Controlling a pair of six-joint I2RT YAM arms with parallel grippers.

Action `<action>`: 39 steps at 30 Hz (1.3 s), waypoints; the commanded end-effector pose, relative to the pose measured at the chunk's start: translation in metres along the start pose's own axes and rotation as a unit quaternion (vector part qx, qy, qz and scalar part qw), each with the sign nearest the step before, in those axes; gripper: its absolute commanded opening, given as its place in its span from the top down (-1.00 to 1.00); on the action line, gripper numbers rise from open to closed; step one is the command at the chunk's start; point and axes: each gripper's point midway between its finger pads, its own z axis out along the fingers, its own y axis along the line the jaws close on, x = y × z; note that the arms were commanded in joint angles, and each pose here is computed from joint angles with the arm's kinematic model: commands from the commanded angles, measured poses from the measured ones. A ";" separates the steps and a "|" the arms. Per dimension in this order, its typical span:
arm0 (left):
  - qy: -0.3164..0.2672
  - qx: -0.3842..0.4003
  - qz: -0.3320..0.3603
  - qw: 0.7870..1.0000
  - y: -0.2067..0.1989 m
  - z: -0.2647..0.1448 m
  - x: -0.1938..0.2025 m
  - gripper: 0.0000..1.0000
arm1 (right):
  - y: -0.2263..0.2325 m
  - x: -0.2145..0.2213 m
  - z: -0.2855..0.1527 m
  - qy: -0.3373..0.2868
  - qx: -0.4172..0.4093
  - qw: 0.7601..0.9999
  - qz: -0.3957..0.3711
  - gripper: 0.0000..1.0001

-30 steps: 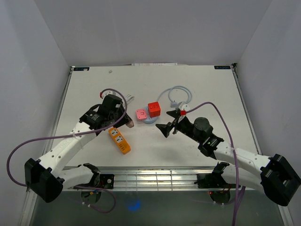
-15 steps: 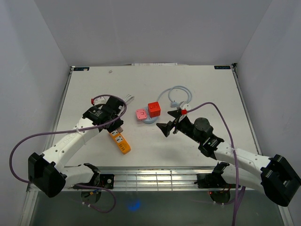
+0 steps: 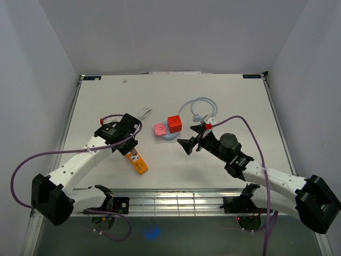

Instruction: Insert the plug

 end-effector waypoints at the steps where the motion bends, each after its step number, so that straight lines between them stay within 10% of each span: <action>1: -0.005 0.002 -0.066 0.998 -0.002 0.007 0.002 1.00 | -0.004 -0.010 0.002 -0.018 0.013 1.000 0.005 -0.87; 39: -0.002 -0.024 -0.032 0.999 0.008 0.039 0.022 1.00 | -0.006 -0.005 0.004 -0.011 0.015 1.000 0.008 -0.87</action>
